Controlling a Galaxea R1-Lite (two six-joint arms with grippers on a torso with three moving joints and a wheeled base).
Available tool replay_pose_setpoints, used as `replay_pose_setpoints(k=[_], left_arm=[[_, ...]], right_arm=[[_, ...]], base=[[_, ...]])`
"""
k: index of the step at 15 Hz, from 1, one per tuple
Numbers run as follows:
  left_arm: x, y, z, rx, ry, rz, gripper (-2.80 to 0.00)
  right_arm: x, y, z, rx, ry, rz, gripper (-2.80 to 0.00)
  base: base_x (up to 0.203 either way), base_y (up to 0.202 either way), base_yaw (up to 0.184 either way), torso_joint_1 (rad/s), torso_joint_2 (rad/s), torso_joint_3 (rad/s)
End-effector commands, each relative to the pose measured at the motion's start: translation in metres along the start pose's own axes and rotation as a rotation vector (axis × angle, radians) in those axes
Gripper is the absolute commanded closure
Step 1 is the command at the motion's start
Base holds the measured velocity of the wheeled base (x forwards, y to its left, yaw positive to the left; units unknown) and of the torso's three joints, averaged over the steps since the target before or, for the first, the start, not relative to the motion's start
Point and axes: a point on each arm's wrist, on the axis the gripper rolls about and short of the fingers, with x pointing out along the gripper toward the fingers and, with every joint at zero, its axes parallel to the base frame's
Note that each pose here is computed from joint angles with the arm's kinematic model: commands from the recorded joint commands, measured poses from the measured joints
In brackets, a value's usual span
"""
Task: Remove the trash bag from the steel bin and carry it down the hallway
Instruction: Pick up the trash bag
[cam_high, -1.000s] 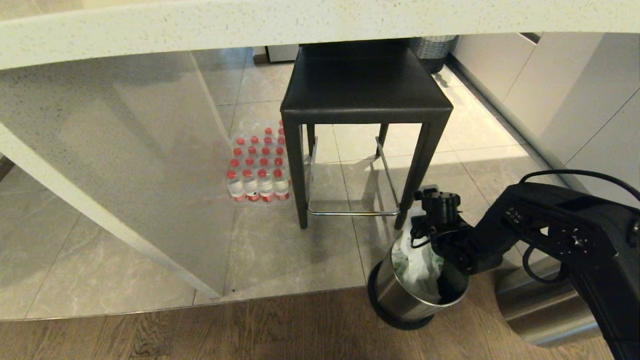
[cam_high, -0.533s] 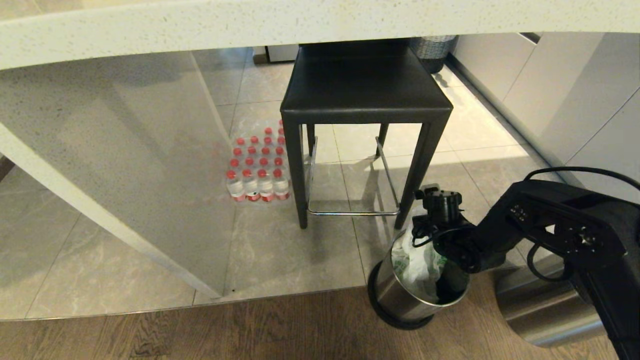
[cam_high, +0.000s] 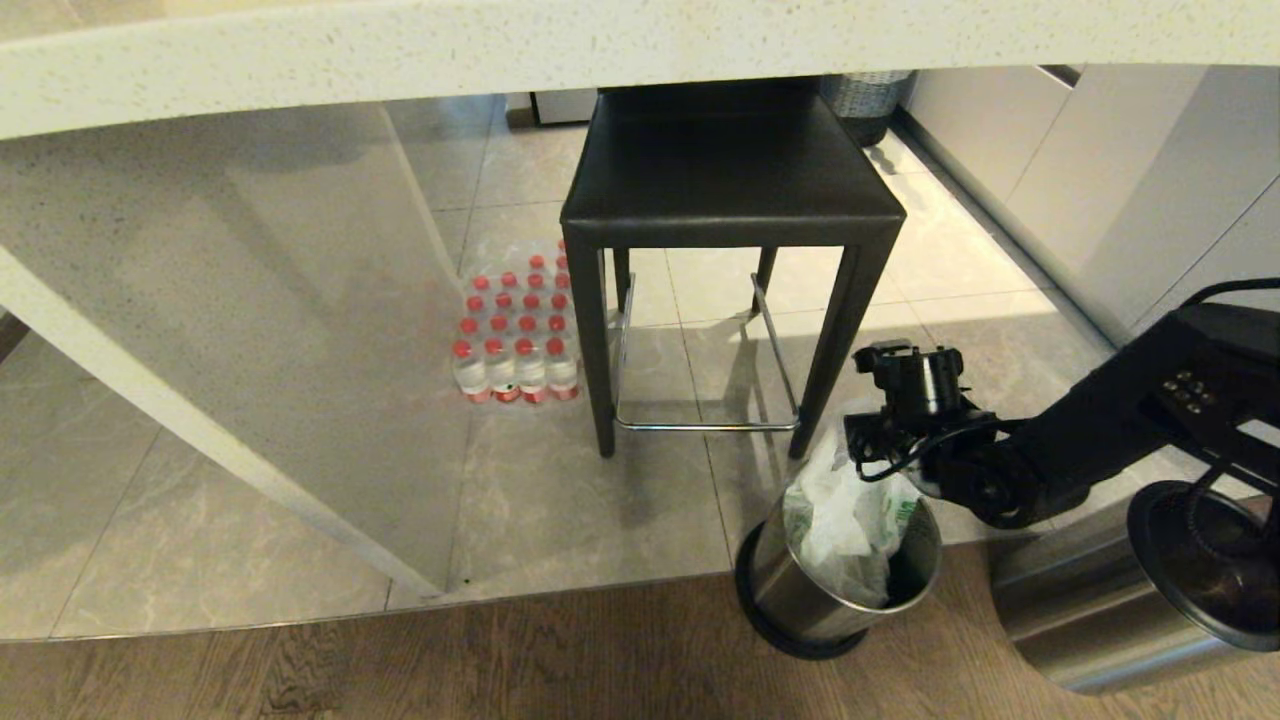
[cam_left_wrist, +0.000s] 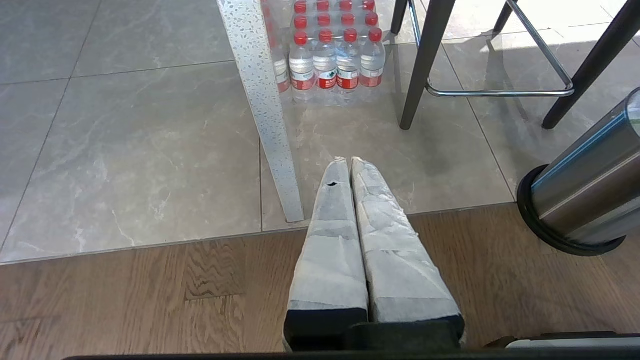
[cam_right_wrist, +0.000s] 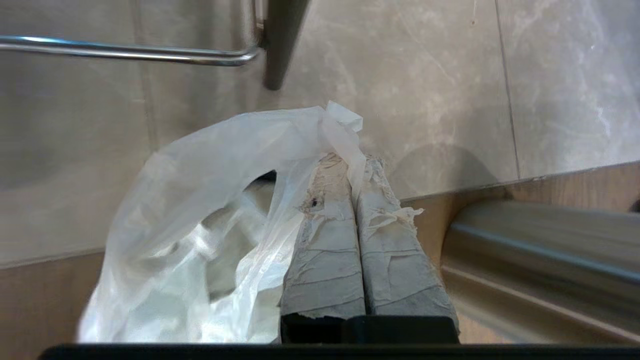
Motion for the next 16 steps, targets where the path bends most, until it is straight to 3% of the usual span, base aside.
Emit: replay_pose_setpoints(k=[1,7,16], left_arm=[[0.000,0.000,0.000,0.000,-0.001,0.000,0.00],[0.000,0.000,0.000,0.000,-0.001,0.000,0.00],[0.000,0.000,0.000,0.000,-0.001,0.000,0.00]], right_arm=[[-0.032,-0.010,0.023,0.036,-0.047,0.015,0.00],[-0.093,-0.038,0.023,-0.014,0.073,0.019,0.00],[-0.206,-0.104,0.046,0.239,0.037,0.015,0.00]], base=[[0.000,0.000,0.000,0.000,0.00,0.000],[0.000,0.000,0.000,0.000,0.00,0.000],[0.000,0.000,0.000,0.000,0.00,0.000]])
